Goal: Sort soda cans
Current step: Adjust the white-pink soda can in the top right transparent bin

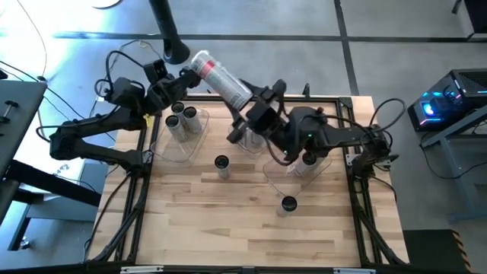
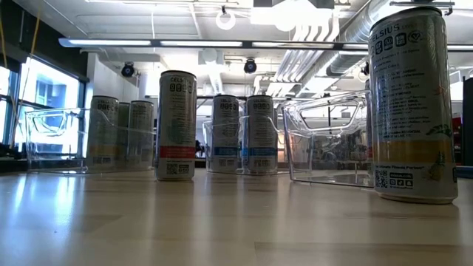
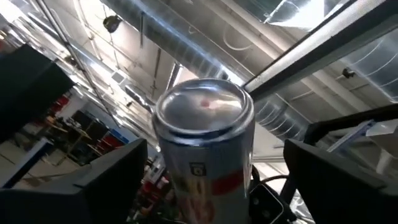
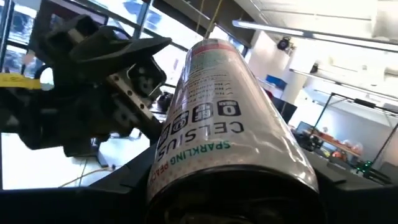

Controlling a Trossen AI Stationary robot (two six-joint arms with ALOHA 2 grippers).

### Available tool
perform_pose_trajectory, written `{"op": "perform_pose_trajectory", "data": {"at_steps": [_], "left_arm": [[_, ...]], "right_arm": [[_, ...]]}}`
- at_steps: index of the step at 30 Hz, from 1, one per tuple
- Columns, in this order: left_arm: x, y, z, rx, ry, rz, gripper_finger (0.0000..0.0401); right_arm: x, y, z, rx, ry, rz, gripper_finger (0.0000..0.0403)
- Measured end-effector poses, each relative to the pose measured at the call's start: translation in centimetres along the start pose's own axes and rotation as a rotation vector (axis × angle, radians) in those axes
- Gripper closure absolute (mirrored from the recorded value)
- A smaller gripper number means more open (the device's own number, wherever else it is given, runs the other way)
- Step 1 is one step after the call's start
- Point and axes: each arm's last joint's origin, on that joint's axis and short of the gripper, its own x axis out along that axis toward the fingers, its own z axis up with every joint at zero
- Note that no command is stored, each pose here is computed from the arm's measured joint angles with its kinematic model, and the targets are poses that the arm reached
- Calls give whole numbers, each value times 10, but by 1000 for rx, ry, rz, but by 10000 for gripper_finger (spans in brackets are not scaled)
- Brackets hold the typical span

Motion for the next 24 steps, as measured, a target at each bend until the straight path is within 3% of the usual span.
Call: {"op": "perform_pose_trajectory", "data": {"at_steps": [4, 7, 11, 17, 24], "left_arm": [[-1, 2, 4, 7, 2, -4, 47], [-5, 1, 10, 76, 26, -27, 46], [-14, 3, 9, 189, 165, 49, 45], [-27, 13, -4, 227, 386, 193, 44], [-29, 10, -9, 244, 519, 31, 44]], "right_arm": [[-10, -5, 6, -25, 38, -47, 169], [-25, -12, 12, -42, 89, -87, 169], [-49, -19, 15, -17, 175, -97, 169], [-75, -24, -16, 243, 386, 141, 169], [-84, -12, -62, 298, 832, 308, 169]]}}
